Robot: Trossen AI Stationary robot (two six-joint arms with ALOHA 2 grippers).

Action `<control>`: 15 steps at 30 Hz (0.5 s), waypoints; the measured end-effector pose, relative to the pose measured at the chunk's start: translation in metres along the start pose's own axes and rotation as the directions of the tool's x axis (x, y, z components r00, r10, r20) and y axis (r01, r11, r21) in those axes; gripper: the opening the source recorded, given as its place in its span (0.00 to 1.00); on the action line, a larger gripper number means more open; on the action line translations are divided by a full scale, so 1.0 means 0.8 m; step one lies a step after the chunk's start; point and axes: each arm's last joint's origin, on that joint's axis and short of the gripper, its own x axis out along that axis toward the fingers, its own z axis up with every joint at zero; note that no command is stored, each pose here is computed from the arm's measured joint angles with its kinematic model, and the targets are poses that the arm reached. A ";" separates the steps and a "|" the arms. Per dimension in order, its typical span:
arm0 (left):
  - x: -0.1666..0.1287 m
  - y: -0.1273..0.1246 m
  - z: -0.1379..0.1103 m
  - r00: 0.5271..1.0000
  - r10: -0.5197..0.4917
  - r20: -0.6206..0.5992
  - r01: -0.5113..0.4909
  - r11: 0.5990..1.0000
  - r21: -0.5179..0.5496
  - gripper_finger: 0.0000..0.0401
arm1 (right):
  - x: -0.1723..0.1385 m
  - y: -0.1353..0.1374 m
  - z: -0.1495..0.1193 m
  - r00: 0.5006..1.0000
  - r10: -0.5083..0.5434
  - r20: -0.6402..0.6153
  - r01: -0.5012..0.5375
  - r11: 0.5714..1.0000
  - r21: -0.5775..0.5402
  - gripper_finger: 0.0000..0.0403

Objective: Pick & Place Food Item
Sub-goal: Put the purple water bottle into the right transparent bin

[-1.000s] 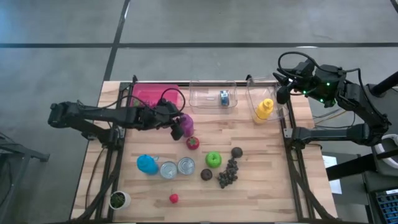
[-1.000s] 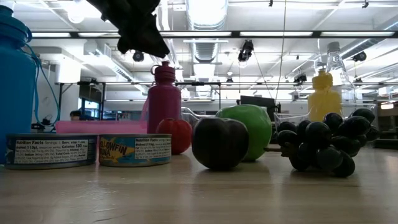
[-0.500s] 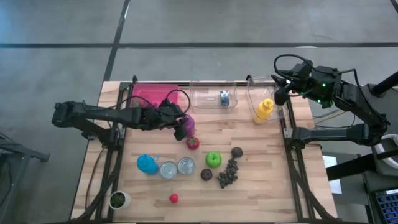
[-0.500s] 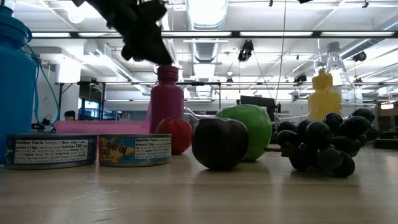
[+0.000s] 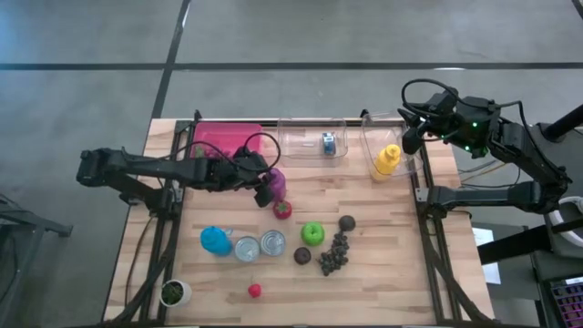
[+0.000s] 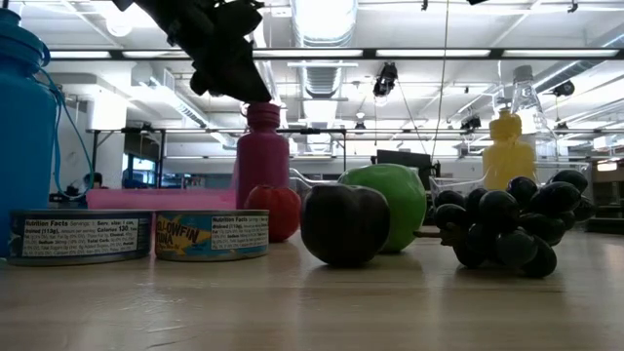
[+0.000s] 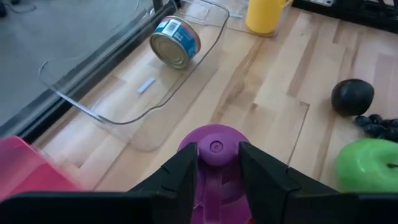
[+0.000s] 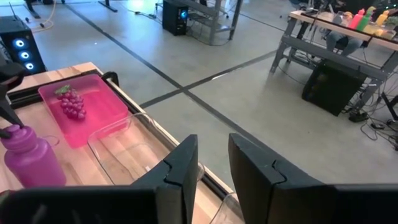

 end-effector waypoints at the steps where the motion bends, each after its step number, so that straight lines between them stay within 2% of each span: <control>1: 0.000 0.000 0.000 1.000 0.001 0.001 -0.001 1.000 0.016 0.30 | 0.000 0.000 0.000 1.000 0.000 0.000 0.000 1.000 0.001 0.21; 15: 0.000 0.000 0.000 1.000 0.005 0.002 -0.006 0.999 0.040 0.29 | 0.000 0.000 0.000 1.000 -0.001 0.002 0.001 1.000 0.002 0.25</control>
